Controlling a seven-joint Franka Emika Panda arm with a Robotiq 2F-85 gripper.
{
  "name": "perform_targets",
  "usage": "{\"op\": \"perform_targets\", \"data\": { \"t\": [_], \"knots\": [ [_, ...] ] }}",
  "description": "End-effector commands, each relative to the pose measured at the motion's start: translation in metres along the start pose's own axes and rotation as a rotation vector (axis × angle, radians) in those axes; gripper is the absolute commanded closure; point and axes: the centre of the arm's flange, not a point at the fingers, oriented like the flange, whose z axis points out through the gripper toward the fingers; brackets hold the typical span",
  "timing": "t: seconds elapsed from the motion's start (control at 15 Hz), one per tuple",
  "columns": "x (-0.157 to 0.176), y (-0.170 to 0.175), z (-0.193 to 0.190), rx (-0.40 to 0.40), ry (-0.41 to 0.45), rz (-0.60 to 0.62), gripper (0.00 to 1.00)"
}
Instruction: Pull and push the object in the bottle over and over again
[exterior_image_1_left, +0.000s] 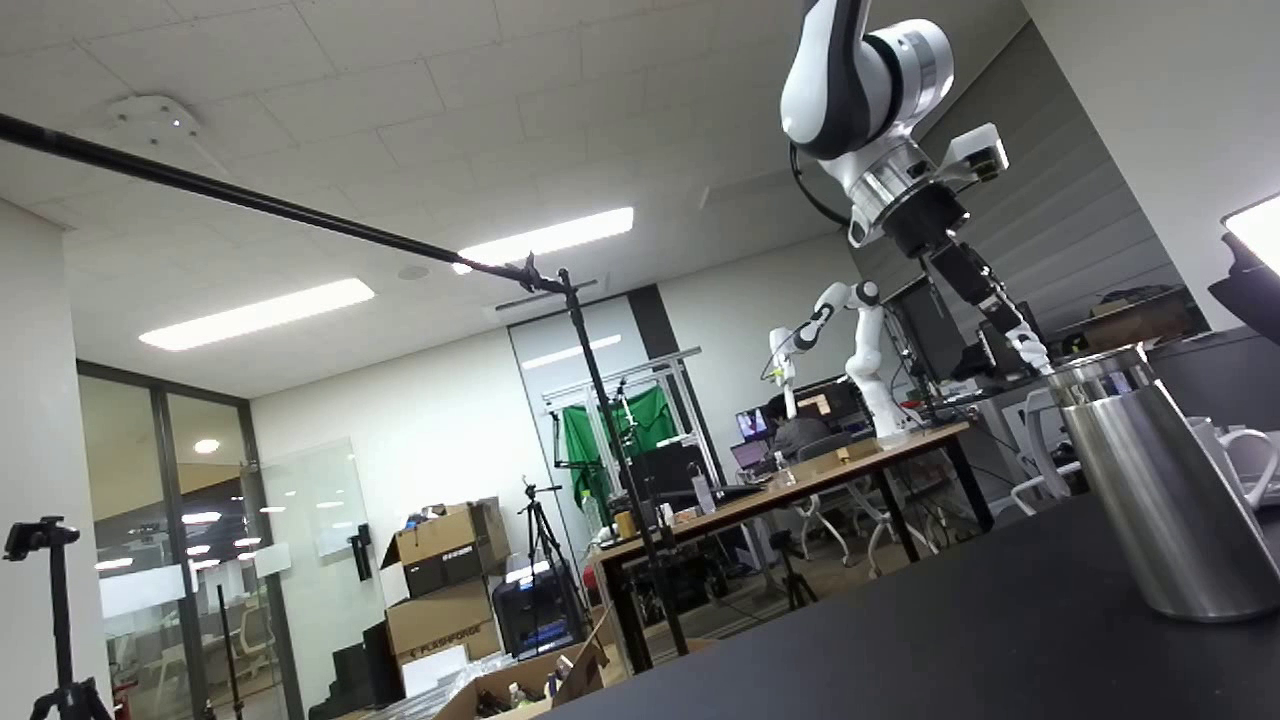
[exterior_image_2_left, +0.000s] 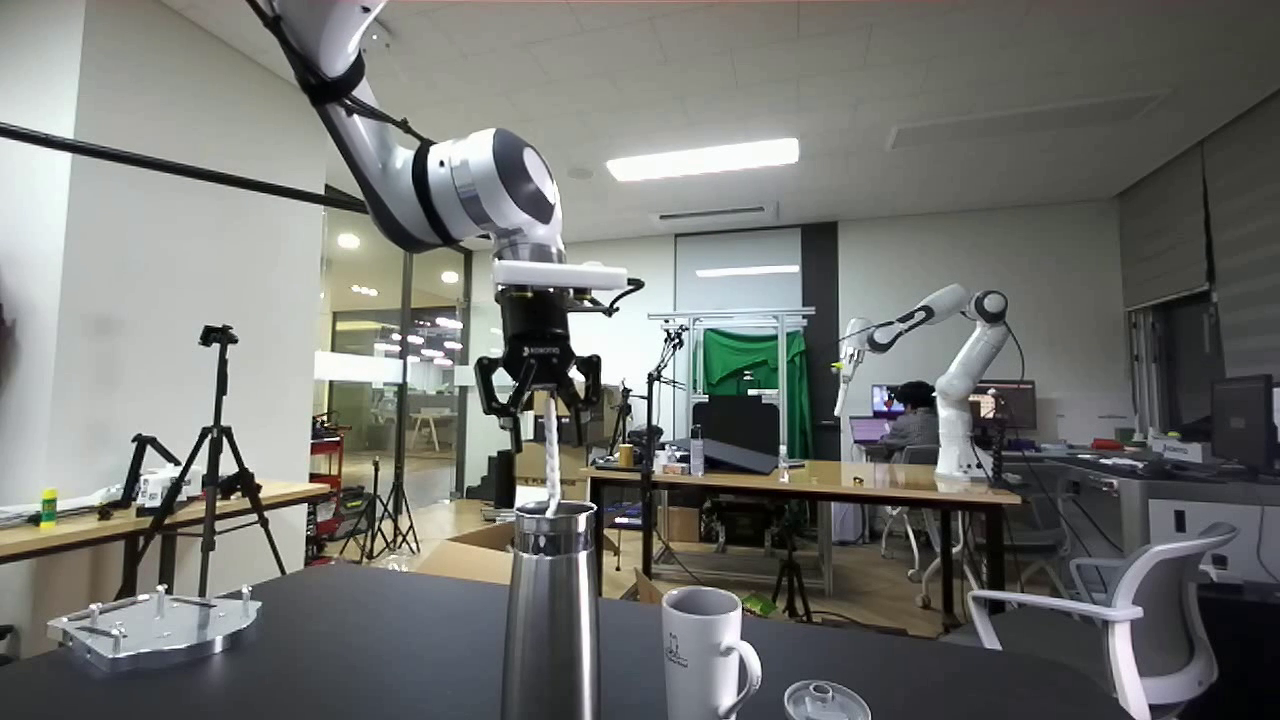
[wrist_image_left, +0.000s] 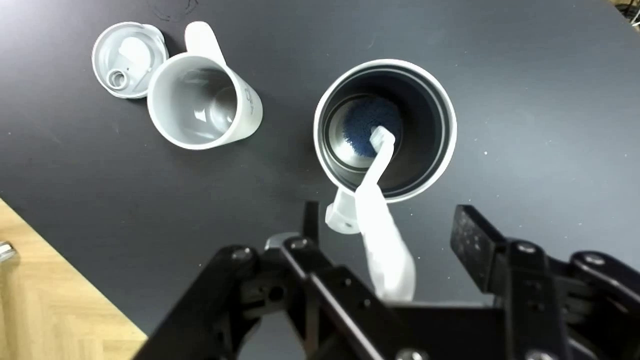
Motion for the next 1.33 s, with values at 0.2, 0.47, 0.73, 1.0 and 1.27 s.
{"op": "perform_targets", "data": {
  "t": [0.2,0.47,0.73,1.0,1.27],
  "knots": [
    [-0.003,0.006,0.001,-0.014,0.019,0.019,0.81],
    [-0.007,0.008,0.005,0.013,0.018,0.007,1.00],
    [-0.018,0.006,0.003,0.030,0.017,-0.002,0.96],
    [-0.029,0.005,-0.004,0.041,0.038,-0.008,0.96],
    [-0.040,0.004,-0.008,0.067,0.067,-0.004,0.96]
  ]
}}
